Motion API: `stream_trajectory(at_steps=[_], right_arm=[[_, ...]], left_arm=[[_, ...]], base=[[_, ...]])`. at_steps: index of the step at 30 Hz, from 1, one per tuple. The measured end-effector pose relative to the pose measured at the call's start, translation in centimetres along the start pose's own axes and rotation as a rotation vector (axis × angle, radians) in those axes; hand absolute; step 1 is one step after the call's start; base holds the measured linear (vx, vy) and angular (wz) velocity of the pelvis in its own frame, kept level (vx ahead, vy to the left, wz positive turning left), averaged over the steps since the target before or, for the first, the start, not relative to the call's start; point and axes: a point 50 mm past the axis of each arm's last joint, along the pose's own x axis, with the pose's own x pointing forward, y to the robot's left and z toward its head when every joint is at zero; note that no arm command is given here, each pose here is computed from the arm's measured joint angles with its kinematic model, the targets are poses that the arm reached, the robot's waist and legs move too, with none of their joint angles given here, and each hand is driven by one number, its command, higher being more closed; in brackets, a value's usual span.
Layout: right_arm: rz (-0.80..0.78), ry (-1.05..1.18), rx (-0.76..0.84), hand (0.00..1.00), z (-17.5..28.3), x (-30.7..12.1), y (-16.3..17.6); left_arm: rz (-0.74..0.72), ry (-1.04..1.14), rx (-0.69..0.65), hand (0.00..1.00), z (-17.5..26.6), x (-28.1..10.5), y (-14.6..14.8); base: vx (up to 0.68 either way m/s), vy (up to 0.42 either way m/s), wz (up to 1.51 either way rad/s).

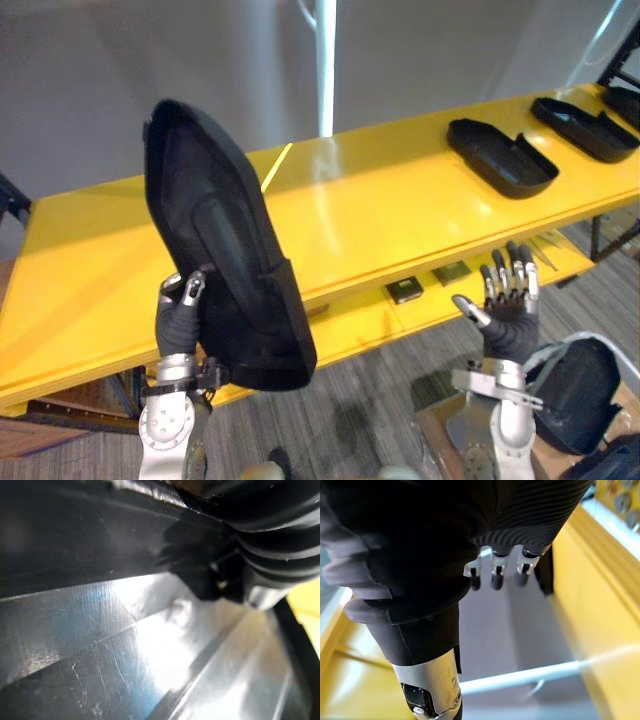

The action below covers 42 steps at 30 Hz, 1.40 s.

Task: Walk over and take plastic housings, then place them on the shelf

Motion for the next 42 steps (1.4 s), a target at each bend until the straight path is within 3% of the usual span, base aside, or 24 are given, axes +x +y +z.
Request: stream_trajectory(at_steps=[3, 9, 14, 19, 23, 31, 38, 42], right_arm=[[0.073, -0.005, -0.01, 0.0, 0.1, -0.1, 0.2], [0.233, -0.09, -0.013, 0.0, 0.9, 2.8, 2.2], [0.29, -0.056, 0.004, 0.0, 0.1, 4.3, 2.9], [0.456, -0.014, 0.051, 0.0, -0.5, 4.3, 4.8], [0.574, 0.072, 0.086, 0.0, -1.4, 3.7, 6.0], [0.725, 0.232, 0.146, 0.0, -3.1, 1.8, 8.3], [0.836, 0.249, 0.189, 0.0, -2.8, 1.7, 10.5], [0.889, 0.215, 0.226, 0.0, -1.5, 0.9, 11.6]], left_arm=[[-0.011, 0.038, -0.011, 1.0, -0.4, 0.2, -0.4], [-0.125, 0.133, 0.147, 1.0, -1.5, 0.5, -0.6], [-0.205, 0.169, 0.288, 1.0, -2.5, 5.2, -0.3], [-0.093, 0.358, 0.343, 1.0, -6.1, 11.2, 1.6], [-0.008, 0.397, 0.358, 1.0, -6.2, 14.5, 2.1], [0.085, 0.525, 0.393, 1.0, -7.7, 15.0, 3.3], [0.16, 0.372, 0.334, 1.0, -3.7, 18.7, 1.5], [0.279, 0.303, 0.255, 1.0, -1.7, 19.6, 2.2]], base=[[0.0, -0.031, 0.22], [-0.06, -0.027, 0.28], [-0.13, -0.007, -0.01], [-0.12, -0.012, -0.08], [-0.06, -0.017, -0.04], [0.05, 0.001, -0.1], [-0.09, -0.012, -0.1], [-0.04, -0.021, -0.09]])
